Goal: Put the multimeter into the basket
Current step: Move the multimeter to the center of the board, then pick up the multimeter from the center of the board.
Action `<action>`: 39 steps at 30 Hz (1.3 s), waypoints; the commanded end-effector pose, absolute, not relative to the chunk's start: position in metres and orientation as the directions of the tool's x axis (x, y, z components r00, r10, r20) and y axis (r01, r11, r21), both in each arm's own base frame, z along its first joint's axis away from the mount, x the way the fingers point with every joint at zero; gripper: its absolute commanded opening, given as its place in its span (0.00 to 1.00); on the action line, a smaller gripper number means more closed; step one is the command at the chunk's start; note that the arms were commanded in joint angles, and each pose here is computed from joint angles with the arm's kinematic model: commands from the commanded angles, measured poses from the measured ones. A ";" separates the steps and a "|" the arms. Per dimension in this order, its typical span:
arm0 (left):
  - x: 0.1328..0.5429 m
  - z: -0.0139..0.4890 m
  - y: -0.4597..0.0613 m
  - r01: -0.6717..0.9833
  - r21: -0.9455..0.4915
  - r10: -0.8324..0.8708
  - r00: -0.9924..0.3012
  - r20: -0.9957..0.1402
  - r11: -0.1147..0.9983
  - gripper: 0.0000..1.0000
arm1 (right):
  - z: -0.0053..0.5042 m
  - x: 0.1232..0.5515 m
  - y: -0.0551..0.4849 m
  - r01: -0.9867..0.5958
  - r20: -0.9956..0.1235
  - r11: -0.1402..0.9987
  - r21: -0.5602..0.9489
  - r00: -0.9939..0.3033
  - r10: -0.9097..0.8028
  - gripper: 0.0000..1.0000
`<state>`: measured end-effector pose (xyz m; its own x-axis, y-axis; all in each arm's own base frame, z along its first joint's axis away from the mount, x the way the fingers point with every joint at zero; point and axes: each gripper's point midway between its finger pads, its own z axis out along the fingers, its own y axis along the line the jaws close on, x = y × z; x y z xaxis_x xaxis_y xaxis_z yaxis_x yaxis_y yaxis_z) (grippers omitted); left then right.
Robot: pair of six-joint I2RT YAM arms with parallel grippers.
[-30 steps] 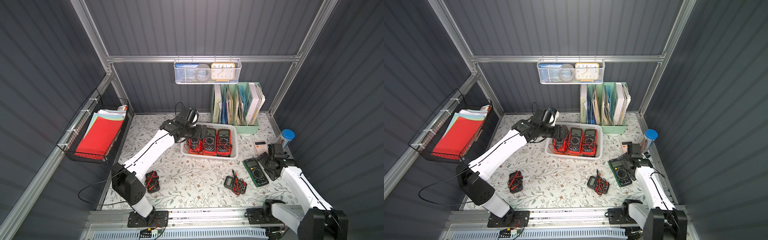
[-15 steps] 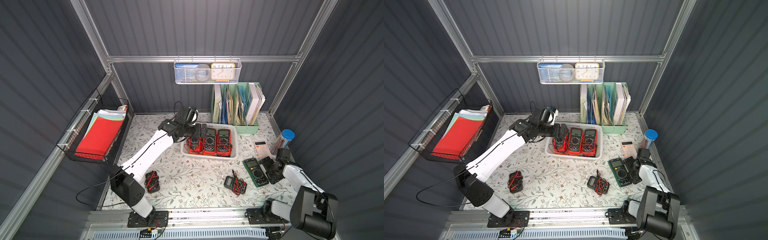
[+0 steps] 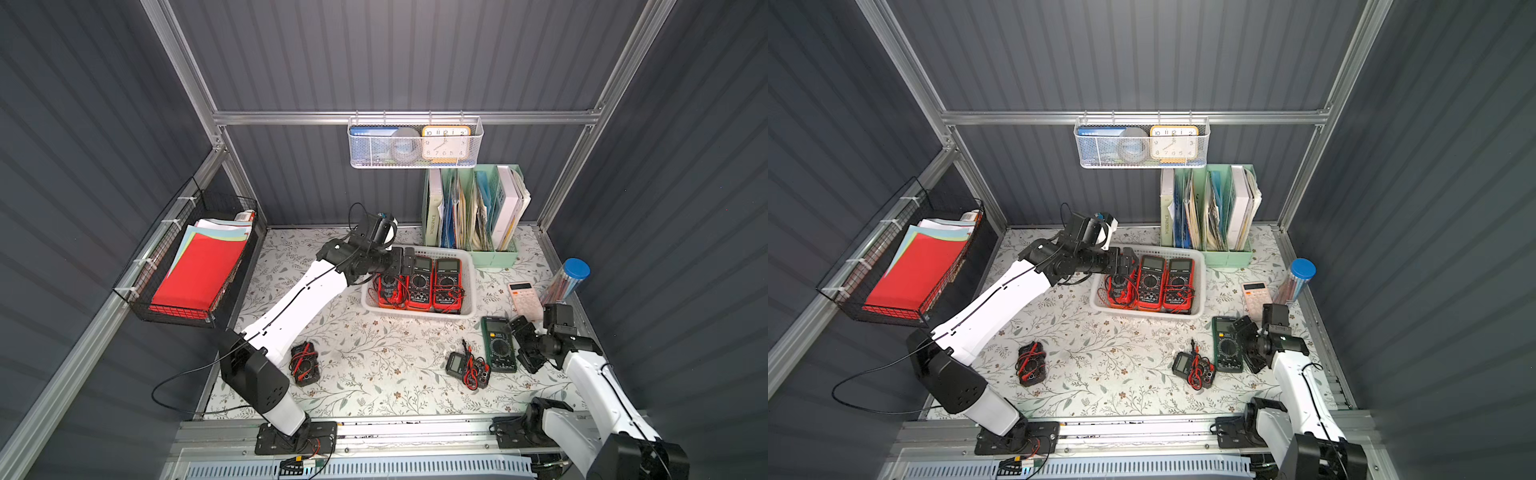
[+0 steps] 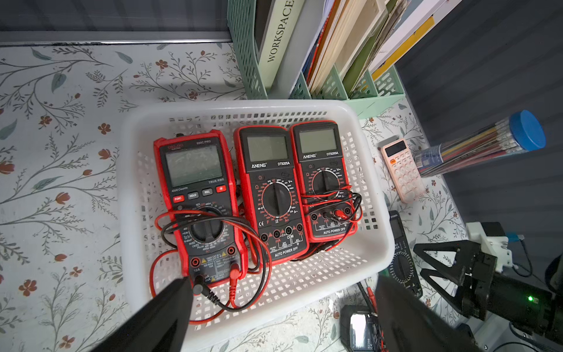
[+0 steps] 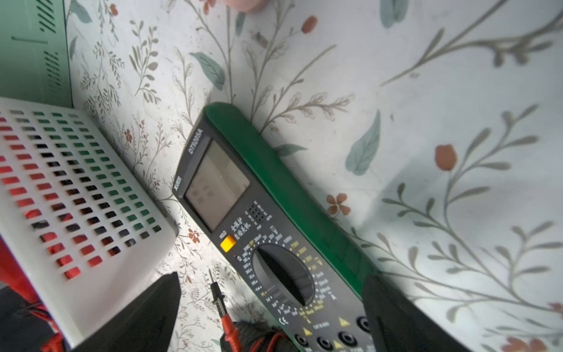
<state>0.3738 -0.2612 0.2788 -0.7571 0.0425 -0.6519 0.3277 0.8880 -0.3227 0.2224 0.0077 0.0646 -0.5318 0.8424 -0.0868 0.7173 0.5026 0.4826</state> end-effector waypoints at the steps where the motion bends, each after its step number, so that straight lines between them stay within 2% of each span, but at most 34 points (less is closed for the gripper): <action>1: 0.371 0.276 -0.265 0.327 -0.332 0.039 -0.762 -0.647 0.885 0.99 | 0.058 0.207 0.001 0.689 -0.116 0.652 0.317 -0.654 0.747 0.99; 4: 0.371 0.277 -0.267 0.331 -0.336 0.041 -0.763 -0.645 0.881 0.99 | 0.050 0.209 0.012 0.631 -0.064 0.720 0.289 -0.738 0.672 0.99; 8: 0.370 0.278 -0.268 0.337 -0.335 0.046 -0.762 -0.646 0.880 0.99 | 0.053 0.218 0.017 0.552 -0.122 0.811 0.195 -0.806 0.579 0.99; 12: 0.369 0.278 -0.268 0.339 -0.335 0.047 -0.761 -0.647 0.879 0.99 | 0.054 0.223 0.014 0.537 -0.159 0.828 0.160 -0.814 0.558 0.99; 18: 0.370 0.278 -0.270 0.341 -0.336 0.048 -0.762 -0.646 0.878 0.99 | 0.036 0.224 0.007 0.551 -0.134 0.829 0.091 -0.818 0.559 0.99; 25: 0.369 0.278 -0.268 0.340 -0.326 0.052 -0.759 -0.649 0.882 0.99 | 0.027 0.223 0.021 0.543 -0.119 0.821 0.175 -0.816 0.565 0.99; 32: 0.370 0.275 -0.268 0.341 -0.326 0.055 -0.761 -0.647 0.882 0.99 | 0.051 0.230 0.035 0.522 -0.180 0.795 0.309 -0.789 0.588 0.99; 39: 0.370 0.277 -0.269 0.343 -0.329 0.053 -0.759 -0.649 0.880 0.99 | 0.042 0.228 0.038 0.518 -0.155 0.813 0.265 -0.810 0.566 0.99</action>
<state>0.3699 -0.2669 0.2786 -0.7574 0.0541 -0.6508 0.3420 0.8818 -0.3248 0.2316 0.0342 0.0484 -0.7995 0.5717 -0.1845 0.5142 0.8100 0.2819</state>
